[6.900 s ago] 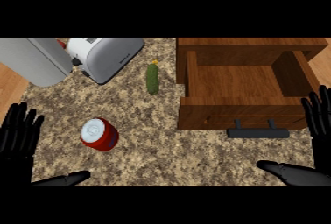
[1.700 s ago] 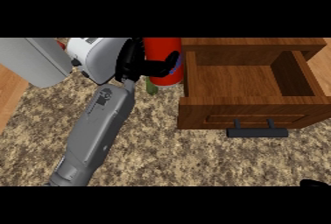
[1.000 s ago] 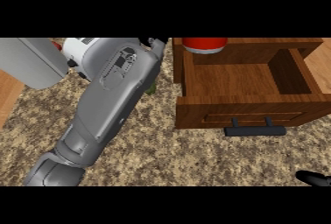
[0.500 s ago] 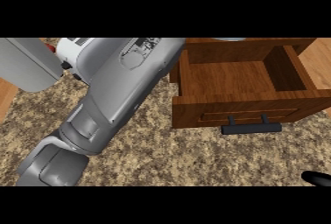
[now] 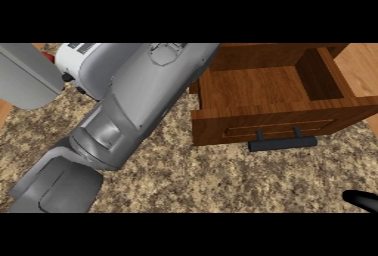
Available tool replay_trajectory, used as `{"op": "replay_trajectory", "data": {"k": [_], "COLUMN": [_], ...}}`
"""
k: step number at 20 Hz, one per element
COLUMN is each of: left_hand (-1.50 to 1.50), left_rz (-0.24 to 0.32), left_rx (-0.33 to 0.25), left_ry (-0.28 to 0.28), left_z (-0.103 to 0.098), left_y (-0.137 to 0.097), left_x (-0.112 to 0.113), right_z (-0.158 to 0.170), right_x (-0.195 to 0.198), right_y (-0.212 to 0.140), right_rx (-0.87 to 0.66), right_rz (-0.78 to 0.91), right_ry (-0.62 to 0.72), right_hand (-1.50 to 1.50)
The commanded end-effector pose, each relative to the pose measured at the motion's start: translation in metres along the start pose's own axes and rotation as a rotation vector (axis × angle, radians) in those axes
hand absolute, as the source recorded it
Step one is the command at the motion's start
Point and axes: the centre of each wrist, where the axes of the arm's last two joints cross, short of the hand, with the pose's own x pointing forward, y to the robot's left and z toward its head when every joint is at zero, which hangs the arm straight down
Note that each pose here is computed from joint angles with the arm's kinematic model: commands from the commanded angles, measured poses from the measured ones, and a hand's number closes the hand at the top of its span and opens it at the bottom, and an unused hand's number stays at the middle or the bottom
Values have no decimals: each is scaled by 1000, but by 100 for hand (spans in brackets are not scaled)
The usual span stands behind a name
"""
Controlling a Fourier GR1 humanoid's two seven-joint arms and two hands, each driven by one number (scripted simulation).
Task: Pick up the can, place it into the drawer and close the drawer
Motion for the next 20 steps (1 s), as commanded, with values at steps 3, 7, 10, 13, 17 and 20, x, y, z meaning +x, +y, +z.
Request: {"op": "replay_trajectory", "data": {"k": [3, 7, 10, 13, 17, 20], "left_hand": [-150, -150, -150, -150, -150, -150], "left_rz": [-27, -19, -21, -5, 50, 65], "left_rx": [87, 139, 171, 175, 173, 167], "left_ry": [-8, -11, -16, -12, -19, -11], "left_z": [-3, -3, -3, -4, -5, -5], "left_y": [0, -3, -2, 0, 1, 2], "left_x": [-6, -2, -8, -9, -9, -11], "right_z": [-14, -10, -9, -14, -25, -29], "right_x": [10, 9, 10, 5, 10, 10], "right_y": [7, 7, 10, 3, 17, 18], "right_rx": [11, 29, 50, 76, 131, 163], "right_rz": [10, -6, 77, 122, 230, 345], "right_ry": [-7, -5, -60, -76, -156, -179], "right_hand": [-150, -150, -150, -150, -150, -150]}}
